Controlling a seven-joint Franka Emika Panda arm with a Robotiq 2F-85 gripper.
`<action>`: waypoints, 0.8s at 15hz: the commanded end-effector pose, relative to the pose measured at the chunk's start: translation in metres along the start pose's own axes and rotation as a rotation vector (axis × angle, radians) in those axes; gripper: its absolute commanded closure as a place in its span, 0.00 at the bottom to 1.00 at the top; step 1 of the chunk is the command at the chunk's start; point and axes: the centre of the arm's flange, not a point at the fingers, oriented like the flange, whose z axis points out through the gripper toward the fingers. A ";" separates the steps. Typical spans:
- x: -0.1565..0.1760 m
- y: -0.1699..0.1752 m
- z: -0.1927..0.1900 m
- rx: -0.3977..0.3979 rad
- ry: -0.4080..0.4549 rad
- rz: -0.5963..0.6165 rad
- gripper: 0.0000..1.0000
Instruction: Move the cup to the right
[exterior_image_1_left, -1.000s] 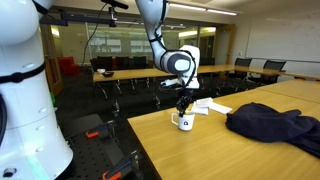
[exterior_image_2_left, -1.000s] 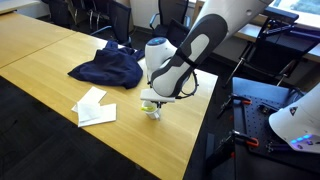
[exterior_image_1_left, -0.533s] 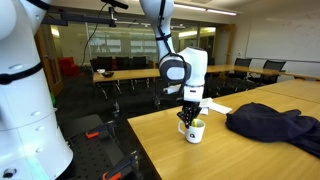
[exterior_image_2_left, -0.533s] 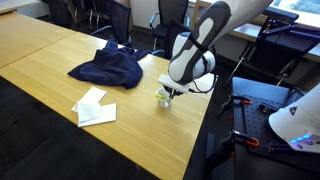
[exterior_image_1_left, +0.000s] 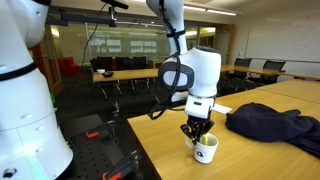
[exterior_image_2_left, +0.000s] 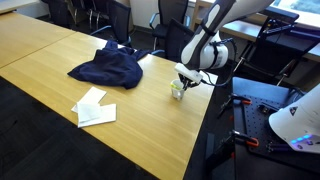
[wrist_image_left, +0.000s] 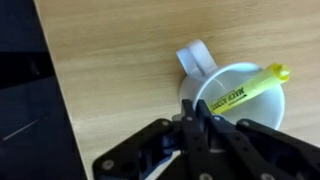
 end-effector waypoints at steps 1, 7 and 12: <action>-0.003 0.011 -0.006 0.021 -0.038 0.012 0.66; -0.040 0.021 -0.052 -0.004 0.103 -0.050 0.30; -0.086 0.039 -0.112 0.028 0.242 -0.226 0.00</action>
